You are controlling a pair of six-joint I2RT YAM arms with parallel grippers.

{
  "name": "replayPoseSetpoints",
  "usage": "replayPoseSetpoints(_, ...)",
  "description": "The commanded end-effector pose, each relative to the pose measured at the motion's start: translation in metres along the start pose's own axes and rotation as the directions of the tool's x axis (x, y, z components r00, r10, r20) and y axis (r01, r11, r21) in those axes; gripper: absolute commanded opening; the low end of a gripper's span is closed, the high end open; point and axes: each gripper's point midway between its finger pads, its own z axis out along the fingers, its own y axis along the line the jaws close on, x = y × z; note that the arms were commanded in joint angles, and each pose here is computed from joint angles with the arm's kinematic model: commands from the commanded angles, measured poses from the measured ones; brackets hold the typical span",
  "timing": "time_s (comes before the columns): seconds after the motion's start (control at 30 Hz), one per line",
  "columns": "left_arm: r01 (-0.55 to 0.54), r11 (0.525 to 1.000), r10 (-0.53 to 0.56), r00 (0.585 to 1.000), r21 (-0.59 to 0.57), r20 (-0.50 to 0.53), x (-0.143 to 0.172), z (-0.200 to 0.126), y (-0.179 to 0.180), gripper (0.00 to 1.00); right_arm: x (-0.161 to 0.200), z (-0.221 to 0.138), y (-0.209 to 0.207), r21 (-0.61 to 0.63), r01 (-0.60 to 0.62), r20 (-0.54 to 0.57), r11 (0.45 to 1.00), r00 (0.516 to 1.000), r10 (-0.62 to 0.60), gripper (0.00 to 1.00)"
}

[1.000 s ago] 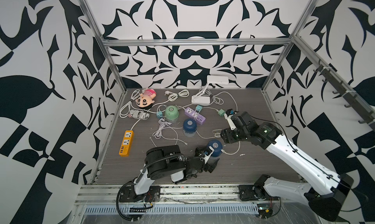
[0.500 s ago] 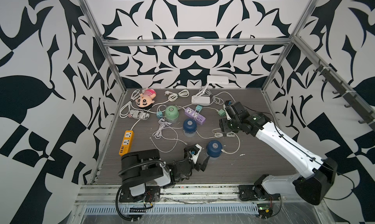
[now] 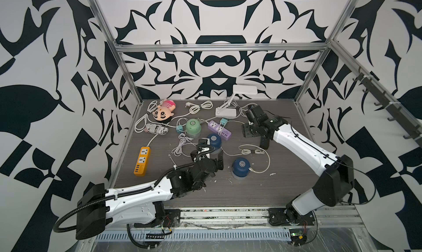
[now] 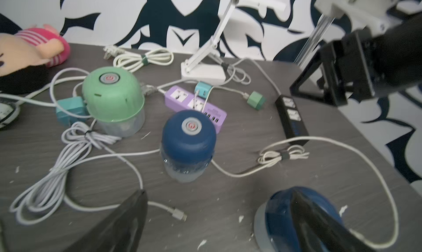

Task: Charge the cordless meat grinders
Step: Pick up the plug from the center of the board.

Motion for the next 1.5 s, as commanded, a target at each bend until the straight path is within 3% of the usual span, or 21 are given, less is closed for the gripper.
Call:
replayPoseSetpoints(0.0, -0.061, 0.997, 0.056, 0.992, -0.039, -0.110, 0.017, -0.007, 0.016, 0.99, -0.023, 0.015, -0.010, 0.006, 0.009, -0.013, 1.000, 1.000, -0.008, 0.66)
replayPoseSetpoints(0.1, -0.019, 1.000, 0.020, 0.988, 0.007, -0.154, 0.010, -0.007, 0.015, 0.99, -0.018, 0.045, 0.001, -0.099, 0.012, -0.078, 0.995, 0.997, -0.019, 0.65)
replayPoseSetpoints(0.2, 0.074, 0.997, -0.079, 0.970, -0.034, -0.231, 0.009, -0.002, 0.038, 0.99, -0.017, 0.067, 0.004, -0.119, 0.012, -0.120, 0.993, 0.992, -0.027, 0.66)
replayPoseSetpoints(0.47, 0.204, 0.977, -0.214, 0.943, -0.066, -0.254, 0.021, -0.008, 0.074, 0.99, -0.032, 0.104, 0.007, -0.146, 0.021, -0.160, 0.989, 0.986, -0.045, 0.71)
replayPoseSetpoints(0.87, 0.285, 0.957, -0.291, 0.925, -0.061, -0.244, 0.035, -0.017, 0.083, 0.99, -0.035, 0.151, -0.037, -0.033, 0.021, -0.229, 0.999, 0.973, -0.028, 0.70)
replayPoseSetpoints(1.47, 0.281, 0.959, -0.275, 0.917, -0.022, -0.290, 0.037, 0.001, 0.064, 0.99, -0.030, 0.183, -0.052, -0.083, 0.071, -0.279, 0.994, 0.956, -0.091, 0.71)
